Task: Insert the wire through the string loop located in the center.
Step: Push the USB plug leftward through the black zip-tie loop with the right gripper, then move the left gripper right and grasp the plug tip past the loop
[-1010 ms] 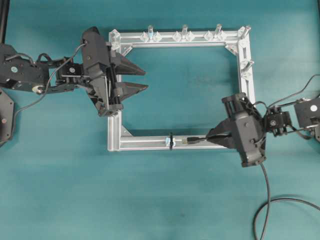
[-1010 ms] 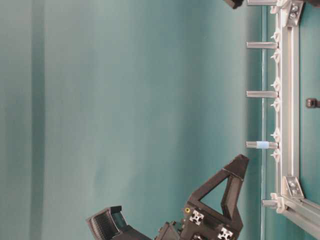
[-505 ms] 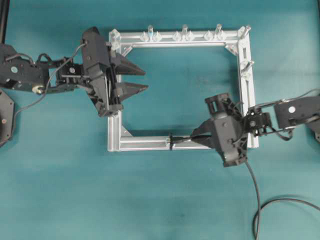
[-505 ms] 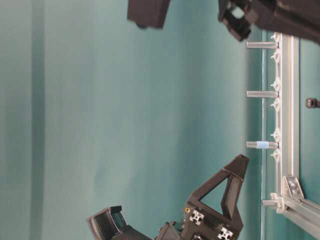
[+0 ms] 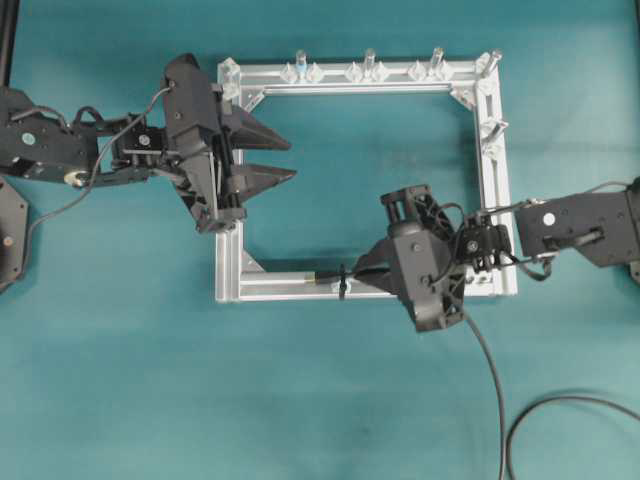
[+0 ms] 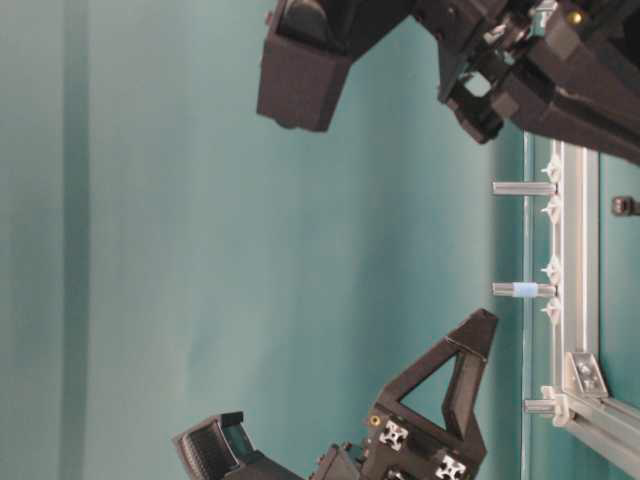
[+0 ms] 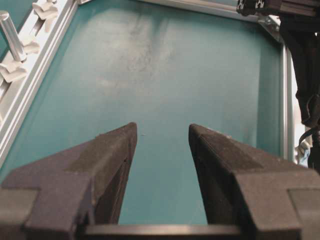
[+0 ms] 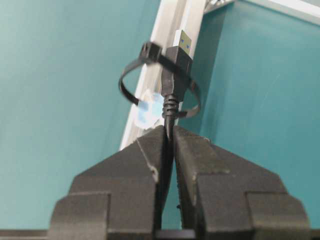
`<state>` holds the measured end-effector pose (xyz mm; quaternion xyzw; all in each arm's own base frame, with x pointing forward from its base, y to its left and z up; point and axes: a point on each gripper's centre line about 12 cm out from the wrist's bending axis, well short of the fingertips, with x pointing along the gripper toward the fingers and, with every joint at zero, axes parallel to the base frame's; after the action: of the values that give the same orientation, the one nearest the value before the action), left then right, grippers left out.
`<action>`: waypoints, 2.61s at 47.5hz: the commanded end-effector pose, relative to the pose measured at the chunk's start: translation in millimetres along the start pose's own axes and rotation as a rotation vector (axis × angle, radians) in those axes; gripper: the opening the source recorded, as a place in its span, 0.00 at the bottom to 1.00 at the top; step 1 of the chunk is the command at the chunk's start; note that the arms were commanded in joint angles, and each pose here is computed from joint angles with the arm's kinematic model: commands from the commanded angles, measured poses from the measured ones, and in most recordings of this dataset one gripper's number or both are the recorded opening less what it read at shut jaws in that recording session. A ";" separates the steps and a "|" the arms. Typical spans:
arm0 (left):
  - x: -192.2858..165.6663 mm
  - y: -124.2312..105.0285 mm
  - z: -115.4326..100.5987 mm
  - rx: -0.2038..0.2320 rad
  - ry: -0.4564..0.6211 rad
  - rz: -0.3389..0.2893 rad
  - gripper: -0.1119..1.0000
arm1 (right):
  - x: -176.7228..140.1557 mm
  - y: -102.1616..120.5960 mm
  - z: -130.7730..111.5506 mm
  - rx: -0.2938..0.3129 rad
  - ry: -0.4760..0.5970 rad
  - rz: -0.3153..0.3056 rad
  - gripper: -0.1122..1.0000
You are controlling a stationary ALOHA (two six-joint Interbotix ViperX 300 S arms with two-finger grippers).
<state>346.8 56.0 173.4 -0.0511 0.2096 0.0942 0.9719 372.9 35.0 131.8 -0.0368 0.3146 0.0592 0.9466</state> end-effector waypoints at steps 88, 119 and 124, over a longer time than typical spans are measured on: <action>-13.0 -91.9 3.2 0.111 0.019 -0.239 0.54 | 0.9 -1.7 14.3 0.000 -0.050 -0.003 0.16; 7.8 -100.2 -1.9 0.118 0.050 -0.243 0.54 | 0.7 -1.5 15.0 -0.002 -0.060 -0.002 0.16; 15.3 -101.3 -7.0 0.117 0.068 -0.241 0.56 | 0.7 -1.5 14.2 -0.002 -0.057 -0.002 0.16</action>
<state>370.3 -38.7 159.6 -0.0216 0.2532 -0.0340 0.9666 378.0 35.1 133.5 -0.0365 0.3038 0.0598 0.9502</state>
